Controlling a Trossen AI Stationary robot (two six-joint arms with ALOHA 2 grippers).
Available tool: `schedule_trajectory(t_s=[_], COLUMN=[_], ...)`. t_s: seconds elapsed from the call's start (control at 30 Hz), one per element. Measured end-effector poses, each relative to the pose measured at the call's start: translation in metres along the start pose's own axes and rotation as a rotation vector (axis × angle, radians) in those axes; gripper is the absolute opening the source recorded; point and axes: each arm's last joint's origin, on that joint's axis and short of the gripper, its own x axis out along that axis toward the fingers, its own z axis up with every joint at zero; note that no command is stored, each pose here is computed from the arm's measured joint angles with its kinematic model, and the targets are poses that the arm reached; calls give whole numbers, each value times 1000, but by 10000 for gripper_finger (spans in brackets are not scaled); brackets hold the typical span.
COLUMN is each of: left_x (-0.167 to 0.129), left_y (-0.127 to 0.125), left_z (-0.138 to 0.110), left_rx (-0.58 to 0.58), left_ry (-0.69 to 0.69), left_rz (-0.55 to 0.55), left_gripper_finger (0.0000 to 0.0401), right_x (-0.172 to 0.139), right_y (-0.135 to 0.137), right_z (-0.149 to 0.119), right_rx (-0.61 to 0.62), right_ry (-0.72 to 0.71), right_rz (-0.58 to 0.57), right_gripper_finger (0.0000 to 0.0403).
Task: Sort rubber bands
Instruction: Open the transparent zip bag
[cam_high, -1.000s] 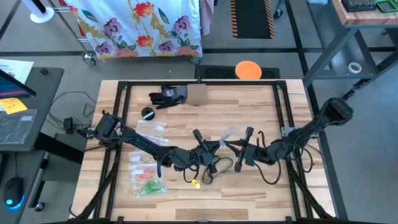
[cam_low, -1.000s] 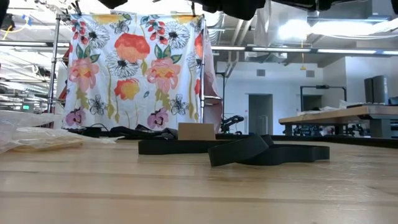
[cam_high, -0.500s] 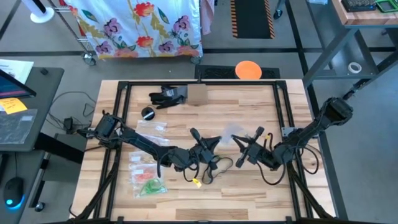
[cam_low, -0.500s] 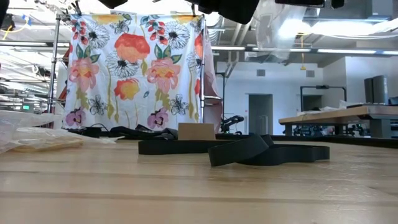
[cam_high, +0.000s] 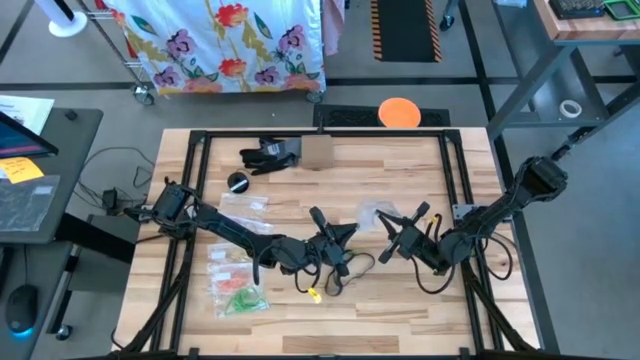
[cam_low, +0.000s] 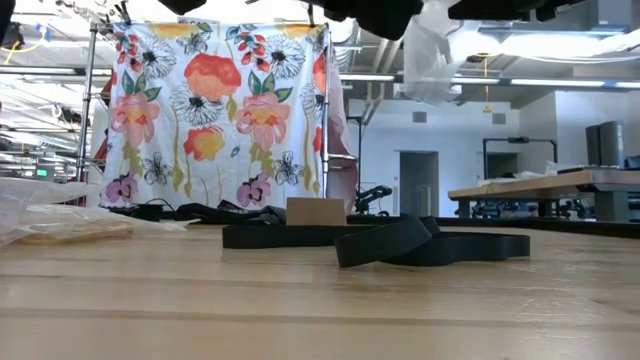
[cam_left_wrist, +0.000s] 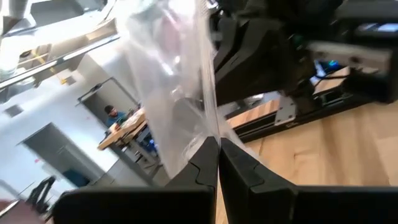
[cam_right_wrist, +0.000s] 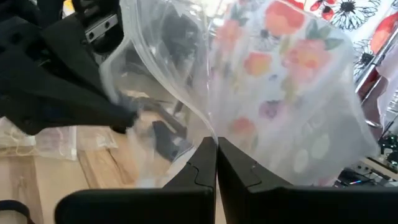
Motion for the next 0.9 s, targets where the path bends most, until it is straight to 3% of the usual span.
schedule_trajectory(t_s=[0.2, 0.47, 0.67, 0.9], left_x=[2, 10, 11, 8], left_y=[0, 6, 9, 10], left_z=[-1, -9, -6, 7], left_rx=[6, -11, -172, -329], left_ry=[-12, 43, 7, -193], left_rz=[-19, 21, 28, -102], left_gripper_finger=[19, 118, 183, 188], right_x=[0, -3, -3, 1], right_y=[0, -1, 0, 1], right_z=[0, 0, -1, -4], right_rx=[0, -9, 24, 37], right_ry=[10, 27, 25, 20], right_rz=[-16, -39, -34, -10], right_gripper_finger=[0, 0, 0, 0])
